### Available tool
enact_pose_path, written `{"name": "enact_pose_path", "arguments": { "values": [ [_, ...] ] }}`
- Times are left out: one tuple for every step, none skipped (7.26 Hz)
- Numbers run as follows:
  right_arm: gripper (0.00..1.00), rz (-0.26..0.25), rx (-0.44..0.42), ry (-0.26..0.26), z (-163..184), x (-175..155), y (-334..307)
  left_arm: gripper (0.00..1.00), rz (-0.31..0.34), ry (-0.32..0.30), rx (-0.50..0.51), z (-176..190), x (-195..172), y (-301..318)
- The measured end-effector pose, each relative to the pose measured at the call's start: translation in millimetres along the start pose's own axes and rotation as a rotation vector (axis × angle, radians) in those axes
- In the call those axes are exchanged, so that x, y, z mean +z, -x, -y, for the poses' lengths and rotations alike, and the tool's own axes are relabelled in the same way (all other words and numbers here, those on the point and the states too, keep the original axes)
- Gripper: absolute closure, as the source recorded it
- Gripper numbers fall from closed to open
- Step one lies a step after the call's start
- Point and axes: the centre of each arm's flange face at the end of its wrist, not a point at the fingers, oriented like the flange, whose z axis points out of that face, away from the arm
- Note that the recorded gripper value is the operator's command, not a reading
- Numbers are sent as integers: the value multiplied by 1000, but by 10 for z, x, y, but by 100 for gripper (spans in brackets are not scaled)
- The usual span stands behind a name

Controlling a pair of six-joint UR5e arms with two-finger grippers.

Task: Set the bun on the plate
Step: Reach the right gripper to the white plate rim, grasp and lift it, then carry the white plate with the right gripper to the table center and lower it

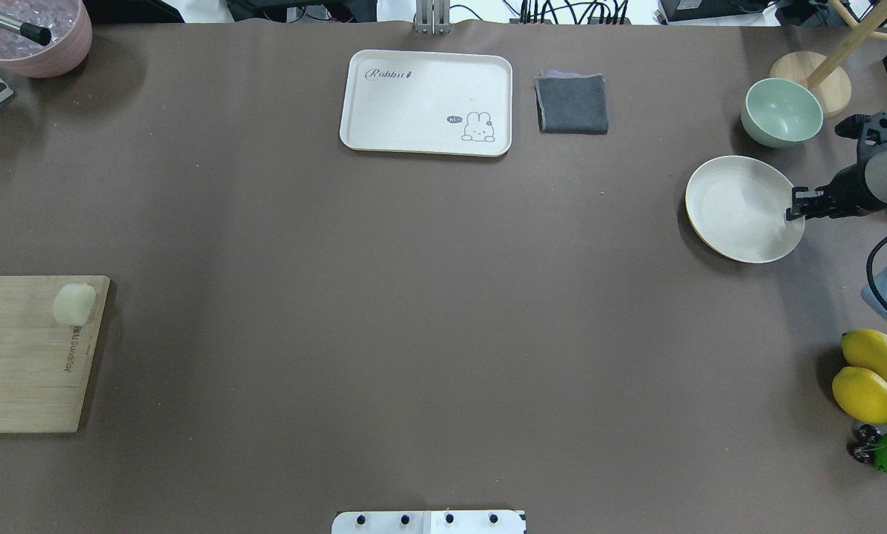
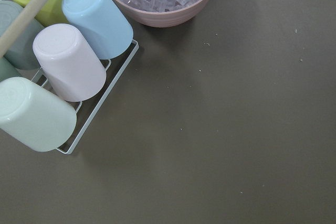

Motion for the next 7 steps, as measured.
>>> {"name": "enact_pose_path", "arguments": {
  "values": [
    [100, 19, 1, -12, 58, -110, 44, 2, 0, -1, 0, 4, -2, -3],
    [100, 50, 7, -16, 125, -256, 71, 2, 0, -2, 1, 11, -6, -8],
    [100, 88, 12, -15, 188, -411, 122, 2, -1, -4, 2, 19, -10, -13],
    [100, 133, 16, -21, 268, -583, 296, 2, -1, -4, 2, 27, -12, -16],
    [100, 188, 30, -26, 378, -752, 617, 2, 0, -4, 2, 32, -10, -15],
    [100, 253, 51, -18, 451, -902, 1079, 2, 1, -4, 1, 34, -8, -13],
    [100, 311, 52, 4, 396, -974, 1618, 2, 1, -3, 0, 31, -6, -10]
  ]
}}
